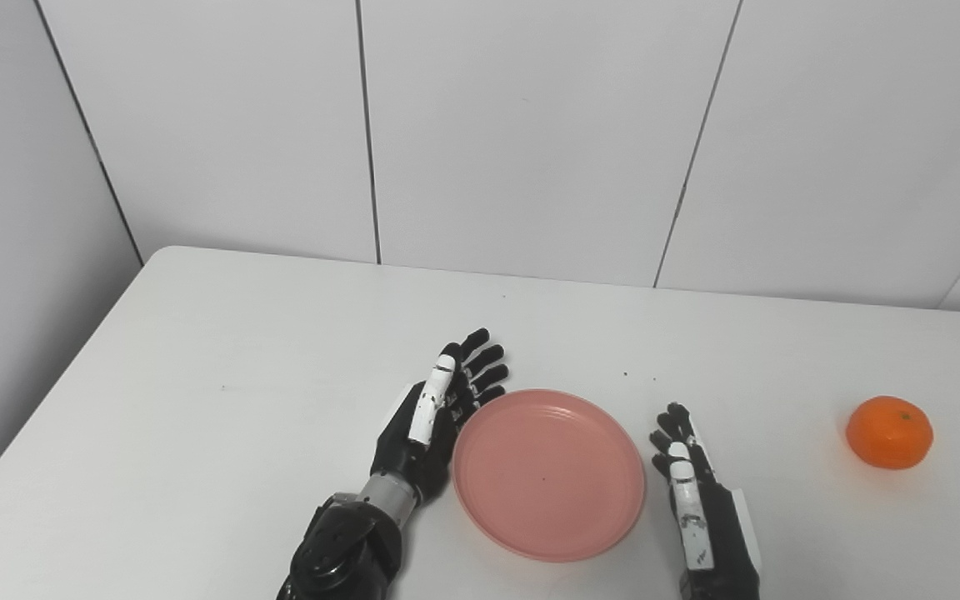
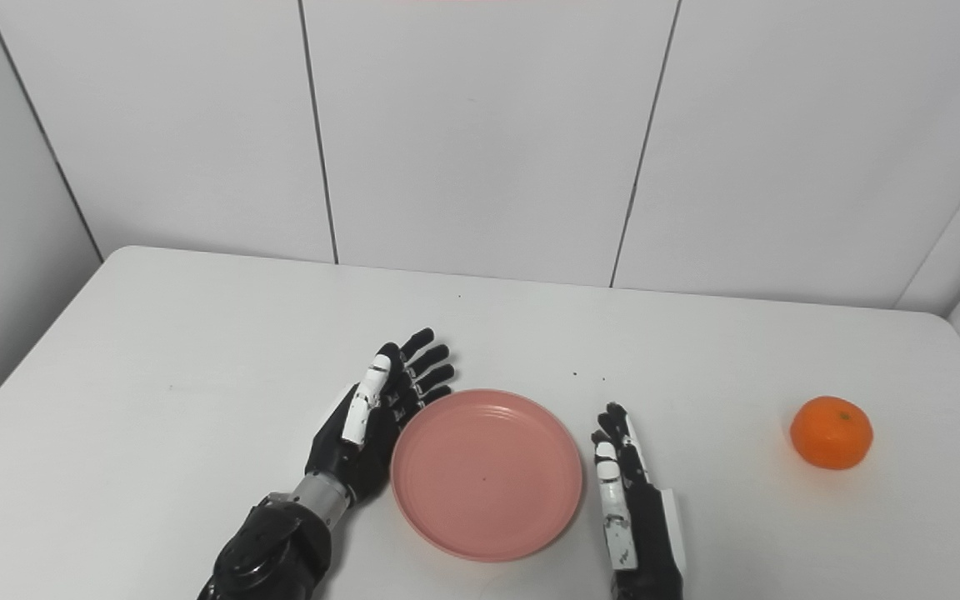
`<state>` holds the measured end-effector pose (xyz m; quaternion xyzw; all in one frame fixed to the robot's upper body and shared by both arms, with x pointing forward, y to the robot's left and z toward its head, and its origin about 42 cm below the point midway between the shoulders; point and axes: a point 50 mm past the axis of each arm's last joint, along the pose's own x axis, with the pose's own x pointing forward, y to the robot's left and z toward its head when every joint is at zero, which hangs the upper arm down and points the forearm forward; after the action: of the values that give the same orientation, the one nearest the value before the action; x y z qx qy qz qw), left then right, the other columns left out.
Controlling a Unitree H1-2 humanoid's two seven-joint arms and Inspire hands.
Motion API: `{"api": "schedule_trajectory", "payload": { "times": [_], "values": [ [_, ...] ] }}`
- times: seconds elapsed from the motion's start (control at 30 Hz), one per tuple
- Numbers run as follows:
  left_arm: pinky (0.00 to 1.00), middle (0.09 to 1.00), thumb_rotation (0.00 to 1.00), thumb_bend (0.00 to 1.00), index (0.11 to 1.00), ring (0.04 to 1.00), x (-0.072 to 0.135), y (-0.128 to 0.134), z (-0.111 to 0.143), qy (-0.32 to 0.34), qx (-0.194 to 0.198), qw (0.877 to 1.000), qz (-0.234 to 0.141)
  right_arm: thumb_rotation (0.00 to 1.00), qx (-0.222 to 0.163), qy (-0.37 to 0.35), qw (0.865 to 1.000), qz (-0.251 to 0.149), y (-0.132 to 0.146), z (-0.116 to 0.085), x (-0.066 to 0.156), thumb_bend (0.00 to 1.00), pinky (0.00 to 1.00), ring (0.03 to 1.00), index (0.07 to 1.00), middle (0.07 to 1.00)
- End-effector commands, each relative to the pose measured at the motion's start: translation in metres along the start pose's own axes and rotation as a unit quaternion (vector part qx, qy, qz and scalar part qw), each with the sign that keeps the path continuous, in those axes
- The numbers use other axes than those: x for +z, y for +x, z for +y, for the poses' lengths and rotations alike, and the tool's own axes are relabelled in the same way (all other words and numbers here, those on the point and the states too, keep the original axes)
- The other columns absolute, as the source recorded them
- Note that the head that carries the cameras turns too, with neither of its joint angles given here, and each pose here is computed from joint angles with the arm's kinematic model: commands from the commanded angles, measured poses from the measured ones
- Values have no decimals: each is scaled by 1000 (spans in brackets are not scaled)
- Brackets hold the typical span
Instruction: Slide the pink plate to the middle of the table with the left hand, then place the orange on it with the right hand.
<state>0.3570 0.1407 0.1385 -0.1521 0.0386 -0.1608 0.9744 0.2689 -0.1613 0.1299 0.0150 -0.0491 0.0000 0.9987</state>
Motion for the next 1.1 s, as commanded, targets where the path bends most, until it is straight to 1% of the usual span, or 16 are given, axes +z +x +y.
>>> {"api": "schedule_trajectory", "payload": {
  "times": [0.0, 0.1, 0.17, 0.23, 0.37, 0.43, 0.5, 0.63, 0.73, 0.8, 0.83, 0.87, 0.9, 0.97, 1.03, 1.07],
  "values": [
    [915, 918, 1000, 417, 910, 907, -7, -7, 8, 0, 15, 1000, 17, 1000, -1, -5, 999, -33, 12, -1, 24, 257, 917, 905, 920, 920],
    [914, 921, 1000, 413, 911, 909, -6, -8, 10, 3, 21, 1000, 13, 1000, -3, -31, 999, -40, 18, -10, 36, 215, 895, 897, 907, 908],
    [915, 925, 1000, 407, 916, 912, -6, -9, 12, 5, 24, 1000, 10, 1000, -4, -76, 995, -60, 21, -18, 50, 199, 868, 892, 907, 907],
    [908, 919, 1000, 404, 908, 908, -6, -10, 14, 6, 27, 1000, 8, 1000, -8, -110, 991, -77, 22, -24, 60, 221, 854, 879, 901, 899],
    [911, 918, 1000, 408, 908, 907, -9, -13, 18, 4, 28, 1000, 5, 977, -25, -181, 978, -104, 23, -37, 84, 345, 834, 883, 897, 902],
    [922, 925, 1000, 398, 917, 913, -9, -16, 21, 6, 26, 1000, 0, 907, -35, -205, 971, -114, 22, -41, 95, 394, 843, 888, 903, 909],
    [921, 925, 1000, 399, 917, 913, -9, -19, 23, 10, 26, 1000, -3, 887, -43, -221, 967, -121, 22, -44, 102, 408, 839, 885, 902, 908],
    [939, 934, 1000, 408, 927, 924, -5, -24, 29, 10, 26, 1000, -14, 859, -68, -294, 943, -141, 22, -56, 119, 462, 834, 883, 904, 903],
    [935, 929, 1000, 402, 919, 921, -3, -25, 34, 7, 32, 999, -16, 827, -78, -322, 932, -145, 23, -62, 124, 509, 827, 890, 914, 915],
    [936, 927, 1000, 392, 918, 920, -2, -26, 39, -1, 33, 999, -15, 800, -89, -350, 920, -149, 22, -69, 129, 562, 830, 894, 931, 926],
    [936, 927, 1000, 392, 918, 920, -2, -27, 42, -5, 33, 999, -14, 800, -100, -369, 912, -150, 21, -72, 133, 562, 830, 894, 931, 926],
    [947, 932, 1000, 389, 922, 926, -2, -26, 45, -8, 31, 999, -14, 788, -113, -385, 903, -151, 21, -75, 136, 606, 826, 889, 927, 920],
    [953, 936, 1000, 388, 927, 930, -3, -26, 47, -10, 29, 999, -13, 765, -126, -400, 895, -155, 21, -78, 140, 632, 825, 887, 923, 916],
    [952, 935, 1000, 386, 927, 930, -4, -25, 51, -15, 24, 1000, -13, 650, -144, -416, 883, -162, 21, -83, 144, 670, 819, 886, 917, 911],
    [950, 933, 1000, 384, 924, 929, -4, -25, 53, -18, 20, 1000, -13, 607, -160, -431, 873, -165, 20, -88, 148, 688, 814, 887, 918, 911],
    [949, 929, 1000, 380, 918, 927, -4, -24, 53, -19, 19, 1000, -13, 589, -169, -439, 868, -162, 19, -91, 149, 723, 815, 894, 927, 920]
  ]
}}
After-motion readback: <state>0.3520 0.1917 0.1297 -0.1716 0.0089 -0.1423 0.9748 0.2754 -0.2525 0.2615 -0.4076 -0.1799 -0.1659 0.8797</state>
